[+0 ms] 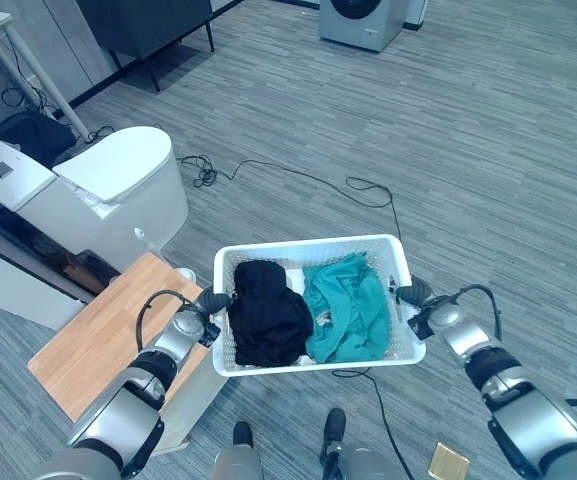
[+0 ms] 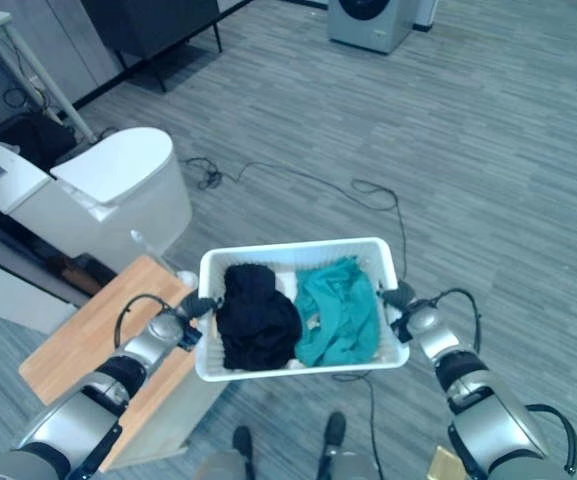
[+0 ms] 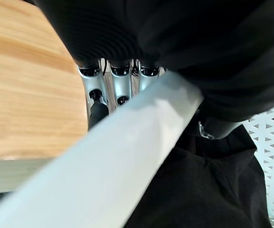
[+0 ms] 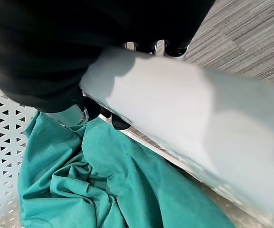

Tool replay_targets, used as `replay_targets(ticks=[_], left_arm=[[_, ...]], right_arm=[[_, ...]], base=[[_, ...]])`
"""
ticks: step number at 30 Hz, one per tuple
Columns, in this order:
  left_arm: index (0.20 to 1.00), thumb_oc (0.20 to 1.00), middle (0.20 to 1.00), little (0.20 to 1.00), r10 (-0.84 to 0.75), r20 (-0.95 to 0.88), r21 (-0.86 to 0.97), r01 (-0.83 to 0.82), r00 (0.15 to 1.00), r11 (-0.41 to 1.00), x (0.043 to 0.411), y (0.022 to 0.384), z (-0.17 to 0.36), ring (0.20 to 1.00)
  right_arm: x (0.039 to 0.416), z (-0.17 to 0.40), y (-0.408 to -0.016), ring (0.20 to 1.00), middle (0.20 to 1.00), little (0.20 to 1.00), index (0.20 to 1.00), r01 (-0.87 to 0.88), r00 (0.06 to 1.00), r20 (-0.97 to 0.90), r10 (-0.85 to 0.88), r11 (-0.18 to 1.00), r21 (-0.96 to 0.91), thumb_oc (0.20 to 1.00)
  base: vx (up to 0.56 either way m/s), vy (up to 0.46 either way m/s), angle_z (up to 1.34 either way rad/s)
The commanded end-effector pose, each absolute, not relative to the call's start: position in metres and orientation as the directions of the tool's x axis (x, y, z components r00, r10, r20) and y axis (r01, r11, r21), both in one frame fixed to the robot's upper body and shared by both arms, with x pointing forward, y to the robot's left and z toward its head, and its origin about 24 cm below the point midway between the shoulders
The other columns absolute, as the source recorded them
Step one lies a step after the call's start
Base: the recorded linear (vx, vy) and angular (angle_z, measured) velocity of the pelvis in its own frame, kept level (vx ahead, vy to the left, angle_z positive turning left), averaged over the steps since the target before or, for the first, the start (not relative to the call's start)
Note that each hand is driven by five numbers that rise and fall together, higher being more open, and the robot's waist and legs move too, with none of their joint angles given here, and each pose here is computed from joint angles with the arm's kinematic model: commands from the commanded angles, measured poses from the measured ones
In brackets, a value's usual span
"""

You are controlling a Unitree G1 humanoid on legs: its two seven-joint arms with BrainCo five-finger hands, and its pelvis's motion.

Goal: Grab the laundry basket,head to the washer,open it,put in the laundry and shut it.

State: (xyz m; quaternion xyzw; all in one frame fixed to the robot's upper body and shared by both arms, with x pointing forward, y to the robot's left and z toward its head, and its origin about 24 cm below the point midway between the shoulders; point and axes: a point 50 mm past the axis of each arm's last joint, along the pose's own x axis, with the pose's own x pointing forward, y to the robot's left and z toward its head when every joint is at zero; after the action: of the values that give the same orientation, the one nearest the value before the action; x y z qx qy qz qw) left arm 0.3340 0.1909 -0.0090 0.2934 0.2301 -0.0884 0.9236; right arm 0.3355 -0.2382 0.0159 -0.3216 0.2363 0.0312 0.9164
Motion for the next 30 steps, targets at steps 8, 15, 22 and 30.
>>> replay_targets(ticks=[8,15,22,30], left_arm=[[0.200,0.200,0.200,0.200,-0.003,-0.342,0.597,0.220,0.940,0.772,0.369,0.193,0.038,0.200],[0.200,0.200,0.200,0.200,-0.021,-0.335,0.591,0.228,0.942,0.774,0.364,0.199,0.038,0.200],[0.200,0.200,0.200,0.200,0.041,-0.332,0.607,0.180,0.942,0.774,0.355,0.224,0.034,0.200],[0.200,0.200,0.200,0.200,0.036,-0.332,0.591,0.178,0.943,0.787,0.342,0.226,0.022,0.200]], right_arm=[[0.352,0.055,-0.227,0.200,0.200,0.200,0.200,-0.148,0.966,-0.258,0.011,0.844,-0.516,0.200],[0.356,0.052,-0.206,0.200,0.200,0.200,0.200,-0.175,0.965,-0.256,0.053,0.860,-0.480,0.200],[0.351,0.038,-0.172,0.200,0.200,0.200,0.200,-0.255,0.951,-0.274,0.146,0.871,-0.420,0.200],[0.345,0.025,-0.171,0.200,0.200,0.200,0.200,-0.291,0.934,-0.321,0.157,0.856,-0.428,0.200]], base=[[0.05,-0.219,0.04],[0.25,-0.052,-0.22],[0.40,0.060,-0.50],[0.43,0.157,-0.29]])
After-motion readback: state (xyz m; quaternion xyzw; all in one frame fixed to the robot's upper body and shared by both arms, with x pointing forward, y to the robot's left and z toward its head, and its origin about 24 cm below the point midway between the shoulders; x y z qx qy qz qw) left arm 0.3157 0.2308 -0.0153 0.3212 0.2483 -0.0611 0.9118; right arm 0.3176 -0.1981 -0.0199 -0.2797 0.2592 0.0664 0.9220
